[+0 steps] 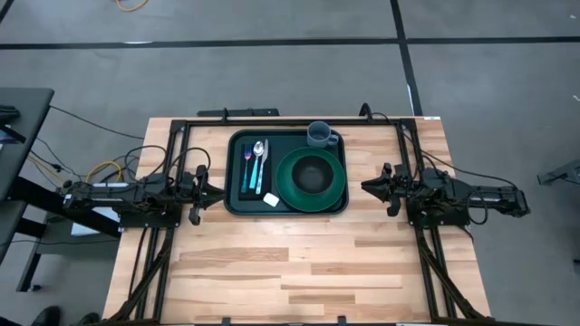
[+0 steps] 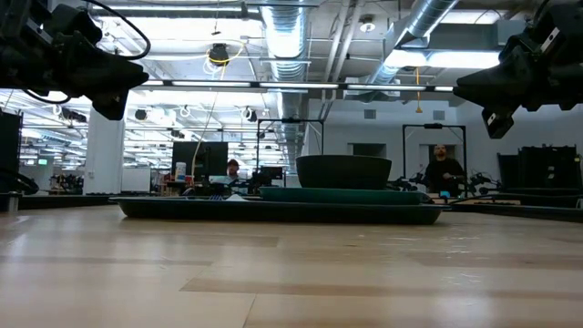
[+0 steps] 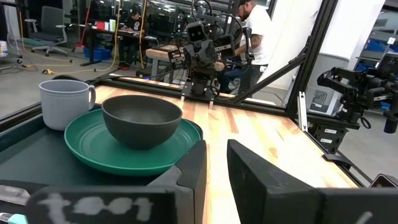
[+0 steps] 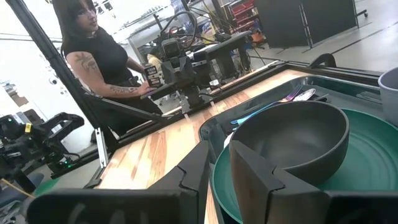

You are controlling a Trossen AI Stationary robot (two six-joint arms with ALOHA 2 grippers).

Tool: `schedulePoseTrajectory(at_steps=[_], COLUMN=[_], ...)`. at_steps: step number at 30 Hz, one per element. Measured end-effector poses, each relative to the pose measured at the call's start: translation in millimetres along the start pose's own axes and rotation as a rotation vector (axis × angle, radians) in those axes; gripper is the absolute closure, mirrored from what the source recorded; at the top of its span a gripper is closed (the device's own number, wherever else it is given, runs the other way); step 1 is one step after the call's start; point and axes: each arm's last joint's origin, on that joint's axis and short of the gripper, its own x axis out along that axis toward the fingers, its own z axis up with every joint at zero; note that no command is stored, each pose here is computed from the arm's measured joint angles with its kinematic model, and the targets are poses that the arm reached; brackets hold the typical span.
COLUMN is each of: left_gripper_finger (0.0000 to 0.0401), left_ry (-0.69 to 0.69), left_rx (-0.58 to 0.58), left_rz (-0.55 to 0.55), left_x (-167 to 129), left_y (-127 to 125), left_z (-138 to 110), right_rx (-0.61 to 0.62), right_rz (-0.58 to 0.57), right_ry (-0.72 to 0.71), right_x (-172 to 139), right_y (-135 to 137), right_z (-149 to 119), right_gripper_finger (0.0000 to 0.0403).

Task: Set up tray
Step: Return to Home Position

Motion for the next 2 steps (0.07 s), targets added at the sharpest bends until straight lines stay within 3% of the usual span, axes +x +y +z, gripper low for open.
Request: schedulePoseTrajectory(at_steps=[2], left_gripper_finger=[0.0349], left_ry=[0.0], left_rx=[0.0], left_rz=[0.0], left_x=[0.0], left_y=[0.0], left_z=[0.0], right_rx=[0.0], right_rz=[0.0], right_ry=[0.0], right_x=[0.0], right_y=[0.0], right_z=[0.0], right_gripper_finger=[0.0344])
